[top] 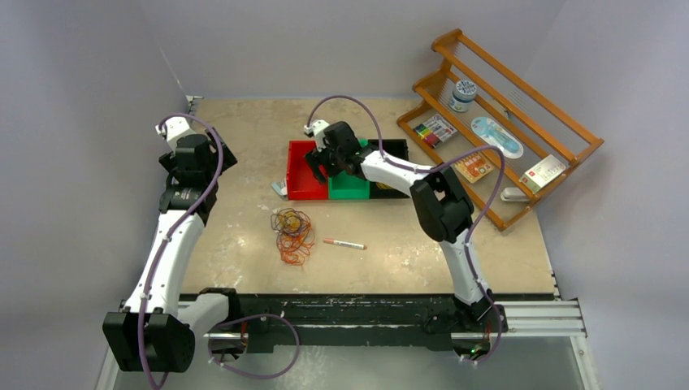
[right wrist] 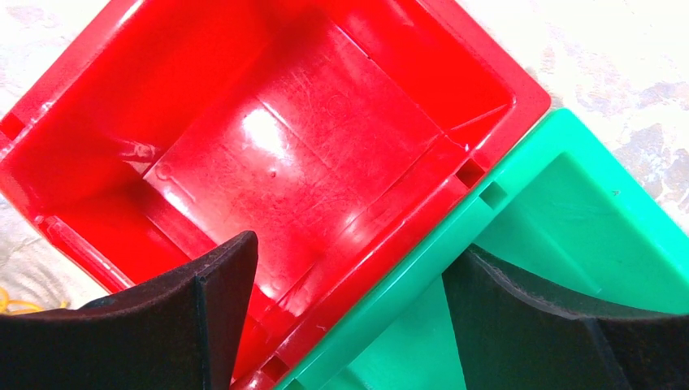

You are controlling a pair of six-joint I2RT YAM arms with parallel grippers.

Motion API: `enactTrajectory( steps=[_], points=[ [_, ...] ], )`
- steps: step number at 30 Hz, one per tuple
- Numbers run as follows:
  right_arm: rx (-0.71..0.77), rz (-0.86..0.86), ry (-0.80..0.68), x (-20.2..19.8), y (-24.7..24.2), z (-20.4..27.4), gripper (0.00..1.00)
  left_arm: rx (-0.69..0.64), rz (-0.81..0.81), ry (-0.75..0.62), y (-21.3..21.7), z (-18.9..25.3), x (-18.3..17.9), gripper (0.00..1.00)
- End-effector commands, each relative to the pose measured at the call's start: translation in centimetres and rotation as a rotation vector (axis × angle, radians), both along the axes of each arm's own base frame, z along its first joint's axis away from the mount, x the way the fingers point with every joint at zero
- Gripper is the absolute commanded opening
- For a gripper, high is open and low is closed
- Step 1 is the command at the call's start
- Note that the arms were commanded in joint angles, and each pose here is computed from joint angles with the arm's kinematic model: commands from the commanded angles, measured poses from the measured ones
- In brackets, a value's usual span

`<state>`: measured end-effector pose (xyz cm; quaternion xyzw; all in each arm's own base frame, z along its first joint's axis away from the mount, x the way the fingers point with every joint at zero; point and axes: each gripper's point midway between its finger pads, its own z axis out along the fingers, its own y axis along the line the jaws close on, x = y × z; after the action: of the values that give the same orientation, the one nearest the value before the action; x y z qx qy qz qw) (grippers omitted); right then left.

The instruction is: Untangle the cables

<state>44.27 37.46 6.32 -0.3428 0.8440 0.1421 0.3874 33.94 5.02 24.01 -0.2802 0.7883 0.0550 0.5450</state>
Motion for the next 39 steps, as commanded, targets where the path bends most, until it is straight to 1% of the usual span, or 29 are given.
enactTrajectory(
  steps=[1, 5, 7, 11, 13, 17, 21, 25, 27, 29, 33, 37, 39],
  points=[
    [0.106, 0.047, -0.065, 0.9, 2.4, 3.8, 0.83, -0.011, 0.007, -0.066, 0.2, 2.1, 0.7, 0.89],
    [0.109, 0.034, -0.08, 0.8, 2.0, 4.8, 0.83, -0.025, 0.012, -0.076, 0.1, 2.1, 0.8, 0.89],
    [0.147, 0.016, -0.069, 0.2, 1.9, 6.0, 0.84, -0.052, -0.003, -0.086, -0.4, 2.1, 1.0, 0.89],
    [0.224, -0.046, -0.112, -0.5, 0.8, 10.1, 0.87, -0.046, 0.051, -0.087, 0.5, 2.3, 0.7, 0.91],
    [0.273, -0.08, -0.139, -1.2, 0.0, 12.3, 0.88, -0.051, 0.042, -0.087, 0.3, 2.2, 0.7, 0.91],
    [0.353, -0.127, -0.153, -2.9, -1.6, 14.2, 0.89, -0.123, -0.026, -0.106, -1.4, 1.7, 1.1, 0.94],
    [0.417, -0.155, -0.157, -4.9, -3.1, 15.3, 0.88, -0.225, -0.057, -0.083, -2.9, -0.1, 1.2, 0.94],
    [0.491, -0.239, -0.115, -6.7, -4.9, 14.9, 0.87, -0.292, -0.092, -0.053, -4.2, -2.0, 1.3, 0.92],
    [0.54, -0.252, -0.104, -7.7, -5.3, 14.9, 0.87, -0.306, -0.114, -0.049, -4.7, -2.6, 1.3, 0.91],
    [0.561, -0.228, -0.076, -8.9, -5.4, 14.2, 0.87, -0.318, -0.137, -0.061, -5.1, -2.5, 1.4, 0.91],
    [0.546, -0.217, -0.014, -10.2, -5.6, 12.6, 0.87, -0.316, -0.169, -0.09, -5.5, -1.9, 1.4, 0.93],
    [0.513, -0.187, 0.051, -11.5, -5.6, 10.6, 0.86, -0.287, -0.247, -0.085, -6.3, -1.6, 1.5, 0.93],
    [0.5, -0.172, 0.049, -11.6, -5.5, 10.3, 0.86, -0.284, -0.258, -0.071, -6.4, -1.8, 1.5, 0.94]
  ],
)
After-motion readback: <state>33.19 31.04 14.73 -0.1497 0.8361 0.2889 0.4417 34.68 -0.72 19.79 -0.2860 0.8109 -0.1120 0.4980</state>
